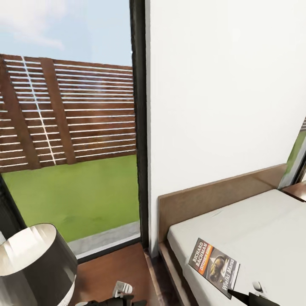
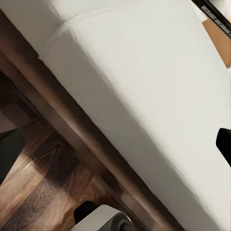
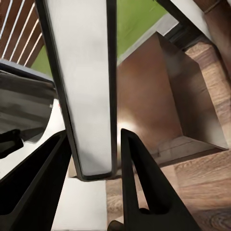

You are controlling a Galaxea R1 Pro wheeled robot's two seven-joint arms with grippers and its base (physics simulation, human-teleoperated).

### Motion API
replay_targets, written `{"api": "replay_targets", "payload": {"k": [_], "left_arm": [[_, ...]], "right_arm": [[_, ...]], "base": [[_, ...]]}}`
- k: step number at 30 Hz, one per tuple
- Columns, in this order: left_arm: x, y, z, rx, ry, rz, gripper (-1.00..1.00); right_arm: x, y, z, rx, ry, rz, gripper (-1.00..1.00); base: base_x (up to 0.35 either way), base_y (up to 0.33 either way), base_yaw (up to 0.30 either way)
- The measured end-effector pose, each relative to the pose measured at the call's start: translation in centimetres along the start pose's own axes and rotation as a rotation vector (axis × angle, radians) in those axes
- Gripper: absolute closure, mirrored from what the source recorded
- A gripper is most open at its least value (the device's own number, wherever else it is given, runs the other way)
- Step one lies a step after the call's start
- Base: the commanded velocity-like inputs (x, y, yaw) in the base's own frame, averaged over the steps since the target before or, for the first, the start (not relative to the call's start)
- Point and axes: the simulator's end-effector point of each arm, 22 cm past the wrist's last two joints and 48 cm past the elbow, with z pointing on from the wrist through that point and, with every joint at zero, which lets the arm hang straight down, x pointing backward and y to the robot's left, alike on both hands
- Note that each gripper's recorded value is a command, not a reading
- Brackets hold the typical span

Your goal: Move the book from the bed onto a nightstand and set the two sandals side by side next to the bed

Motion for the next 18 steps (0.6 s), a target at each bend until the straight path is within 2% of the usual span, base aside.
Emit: {"api": "replay_targets", "payload": {"k": [18], "left_arm": [[-0.02, -0.02, 0.06, -0.001, 0.000, 0.000, -1.00]], "right_arm": [[-0.10, 0.01, -0.01, 0.000, -0.004, 0.001, 1.00]], "base": [[0.000, -0.031, 0.255]]}}
